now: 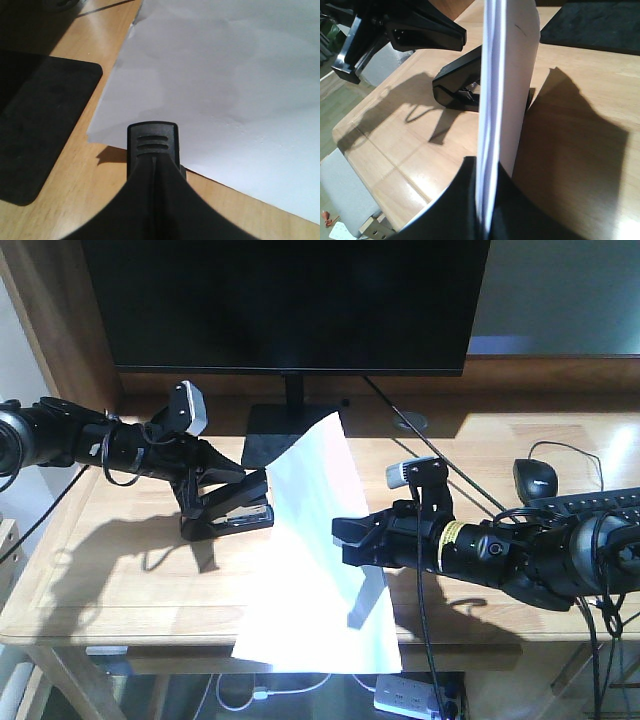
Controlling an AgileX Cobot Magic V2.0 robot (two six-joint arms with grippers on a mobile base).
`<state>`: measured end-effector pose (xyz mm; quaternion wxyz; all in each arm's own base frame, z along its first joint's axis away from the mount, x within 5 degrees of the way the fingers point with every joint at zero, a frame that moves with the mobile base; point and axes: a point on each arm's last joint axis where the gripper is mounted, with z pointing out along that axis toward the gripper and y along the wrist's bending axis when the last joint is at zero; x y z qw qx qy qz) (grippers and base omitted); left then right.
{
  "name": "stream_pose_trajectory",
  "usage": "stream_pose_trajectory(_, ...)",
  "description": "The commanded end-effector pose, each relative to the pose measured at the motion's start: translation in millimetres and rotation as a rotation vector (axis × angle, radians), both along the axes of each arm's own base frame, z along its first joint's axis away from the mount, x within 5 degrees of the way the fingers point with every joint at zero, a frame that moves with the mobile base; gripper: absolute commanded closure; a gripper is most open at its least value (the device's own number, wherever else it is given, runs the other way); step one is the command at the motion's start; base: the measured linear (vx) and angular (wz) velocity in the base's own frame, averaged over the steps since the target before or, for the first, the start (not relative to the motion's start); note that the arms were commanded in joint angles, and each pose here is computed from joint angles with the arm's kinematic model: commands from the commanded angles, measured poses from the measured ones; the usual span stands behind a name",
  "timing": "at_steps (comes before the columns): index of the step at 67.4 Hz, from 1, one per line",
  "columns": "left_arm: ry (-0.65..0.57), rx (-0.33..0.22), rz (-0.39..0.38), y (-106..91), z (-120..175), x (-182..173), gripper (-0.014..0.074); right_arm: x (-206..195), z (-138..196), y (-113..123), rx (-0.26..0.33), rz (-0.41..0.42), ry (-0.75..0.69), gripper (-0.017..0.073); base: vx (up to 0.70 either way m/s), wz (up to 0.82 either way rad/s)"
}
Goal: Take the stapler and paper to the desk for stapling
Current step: 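Lower the paper flat onto the desk in front of the stapler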
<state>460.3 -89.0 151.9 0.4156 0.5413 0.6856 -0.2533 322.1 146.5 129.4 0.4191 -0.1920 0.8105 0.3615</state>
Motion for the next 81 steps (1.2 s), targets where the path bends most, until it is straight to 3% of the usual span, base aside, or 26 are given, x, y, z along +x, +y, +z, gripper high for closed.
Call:
stream_pose_trajectory(1,-0.077,-0.074,0.009,-4.4,44,0,0.0601,3,28,4,0.090,0.025,-0.099,0.0561,0.00,0.00)
stream_pose_trajectory(10,-0.077,-0.074,0.009,-4.4,44,0,0.0601,1,32,6,0.131,0.050,-0.103,0.0561,0.00,0.00)
stream_pose_trajectory(19,-0.077,-0.074,0.009,-4.4,44,0,0.0601,-2,37,7,0.128,0.080,-0.121,0.0561,0.00,0.00)
stream_pose_trajectory(35,-0.077,-0.074,0.009,-4.4,44,0,0.0601,5,23,3,0.064,0.009,-0.086,0.0561,0.00,0.00)
stream_pose_trajectory(53,-0.077,-0.073,0.008,-4.3,44,0,0.0601,22,14,7,0.092,-0.012,-0.082,0.0561,0.00,0.00)
stream_pose_trajectory(68,-0.077,-0.073,0.008,-4.3,44,0,0.0600,44,10,8,0.133,-0.114,-0.058,0.0561,0.00,0.00)
stream_pose_trajectory(81,-0.077,-0.073,0.008,-4.3,44,0,0.0600,56,7,24,0.163,-0.101,-0.032,0.0561,0.00,0.00)
